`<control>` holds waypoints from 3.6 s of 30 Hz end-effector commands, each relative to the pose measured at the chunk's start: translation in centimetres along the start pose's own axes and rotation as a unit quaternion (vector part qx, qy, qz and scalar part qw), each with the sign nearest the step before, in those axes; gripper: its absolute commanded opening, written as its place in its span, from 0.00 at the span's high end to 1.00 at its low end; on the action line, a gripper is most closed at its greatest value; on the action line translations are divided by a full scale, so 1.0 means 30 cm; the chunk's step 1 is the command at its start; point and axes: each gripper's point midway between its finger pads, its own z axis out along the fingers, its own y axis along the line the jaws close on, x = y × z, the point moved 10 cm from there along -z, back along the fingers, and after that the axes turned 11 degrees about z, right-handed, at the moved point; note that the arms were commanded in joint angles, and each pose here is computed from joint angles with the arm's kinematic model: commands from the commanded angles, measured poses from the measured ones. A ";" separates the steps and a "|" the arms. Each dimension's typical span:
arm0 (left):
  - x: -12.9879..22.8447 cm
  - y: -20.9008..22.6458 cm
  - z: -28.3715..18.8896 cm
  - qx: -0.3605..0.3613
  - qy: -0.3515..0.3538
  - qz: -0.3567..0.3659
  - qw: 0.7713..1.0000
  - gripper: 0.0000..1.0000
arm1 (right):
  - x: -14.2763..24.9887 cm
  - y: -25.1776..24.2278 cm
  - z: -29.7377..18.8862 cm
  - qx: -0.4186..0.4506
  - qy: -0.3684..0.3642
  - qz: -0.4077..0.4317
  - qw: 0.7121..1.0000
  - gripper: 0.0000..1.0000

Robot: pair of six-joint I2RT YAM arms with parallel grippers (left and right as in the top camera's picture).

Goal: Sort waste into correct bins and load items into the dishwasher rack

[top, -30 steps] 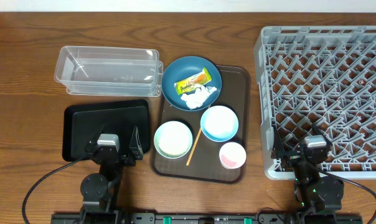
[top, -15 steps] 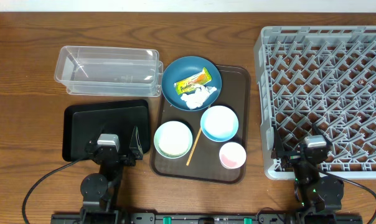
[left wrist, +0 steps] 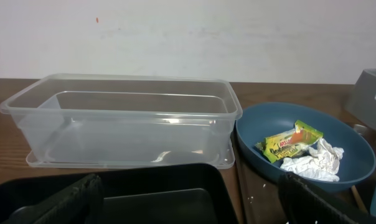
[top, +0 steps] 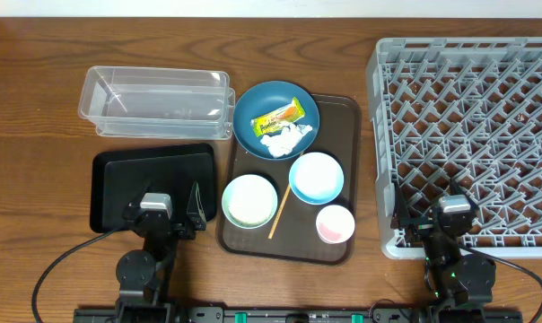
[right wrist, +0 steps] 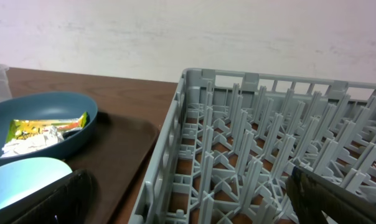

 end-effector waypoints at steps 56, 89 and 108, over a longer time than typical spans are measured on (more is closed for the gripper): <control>-0.228 0.016 0.019 0.036 0.203 -0.112 0.972 0.08 | -0.203 0.048 -0.034 0.005 0.106 0.070 0.992 0.01; -0.310 -0.033 0.159 0.141 0.414 -0.132 0.890 0.09 | -0.270 0.053 0.009 0.064 0.340 0.084 0.934 0.01; -0.341 -0.345 0.625 0.251 0.378 0.099 0.886 0.09 | -0.263 0.052 0.003 0.066 0.349 0.084 0.931 0.01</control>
